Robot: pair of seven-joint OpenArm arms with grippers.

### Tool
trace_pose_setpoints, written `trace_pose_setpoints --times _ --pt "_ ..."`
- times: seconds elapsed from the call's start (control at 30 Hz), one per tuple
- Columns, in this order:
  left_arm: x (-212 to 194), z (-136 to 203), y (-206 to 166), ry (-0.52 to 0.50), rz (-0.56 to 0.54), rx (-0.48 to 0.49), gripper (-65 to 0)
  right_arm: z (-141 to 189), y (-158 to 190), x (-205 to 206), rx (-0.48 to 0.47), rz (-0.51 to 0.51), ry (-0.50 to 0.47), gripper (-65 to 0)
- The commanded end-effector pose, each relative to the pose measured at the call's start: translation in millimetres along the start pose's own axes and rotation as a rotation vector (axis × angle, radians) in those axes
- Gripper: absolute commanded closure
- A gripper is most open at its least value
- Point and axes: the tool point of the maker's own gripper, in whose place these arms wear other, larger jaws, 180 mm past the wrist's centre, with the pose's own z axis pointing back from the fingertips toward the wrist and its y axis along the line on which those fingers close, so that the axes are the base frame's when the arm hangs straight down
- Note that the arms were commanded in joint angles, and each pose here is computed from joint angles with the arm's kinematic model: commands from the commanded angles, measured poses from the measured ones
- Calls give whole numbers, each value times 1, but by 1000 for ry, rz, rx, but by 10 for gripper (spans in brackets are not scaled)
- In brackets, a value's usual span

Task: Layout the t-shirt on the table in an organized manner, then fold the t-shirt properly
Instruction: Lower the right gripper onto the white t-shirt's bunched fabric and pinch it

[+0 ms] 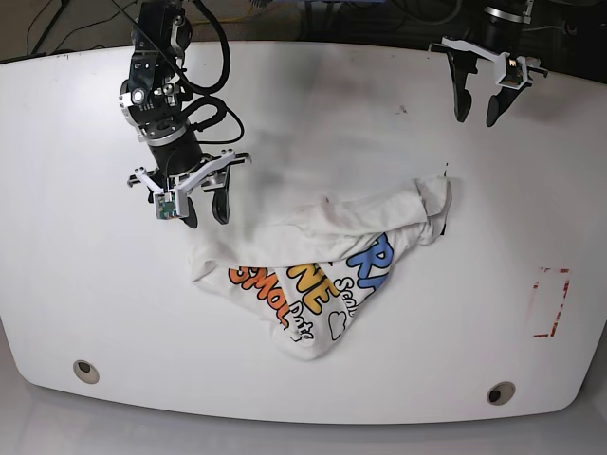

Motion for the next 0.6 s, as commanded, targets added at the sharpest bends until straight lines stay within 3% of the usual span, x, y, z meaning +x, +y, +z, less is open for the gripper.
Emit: trace_pose_setpoints --times 0.0,0.1,0.37,0.57 --pt "11 2 -1 -42 0 -5 -268 -3 15 14 49 5 -31 -284" --pt "11 2 -1 -42 0 -5 -268 -6 30 14 89 11 -25 -292" --pt "11 2 1 -42 -3 1 -268 -20 85 -9 218 -19 37 -428" --pt "14 4 14 -47 -23 33 -269 -38 106 -22 277 -17 87 -425"
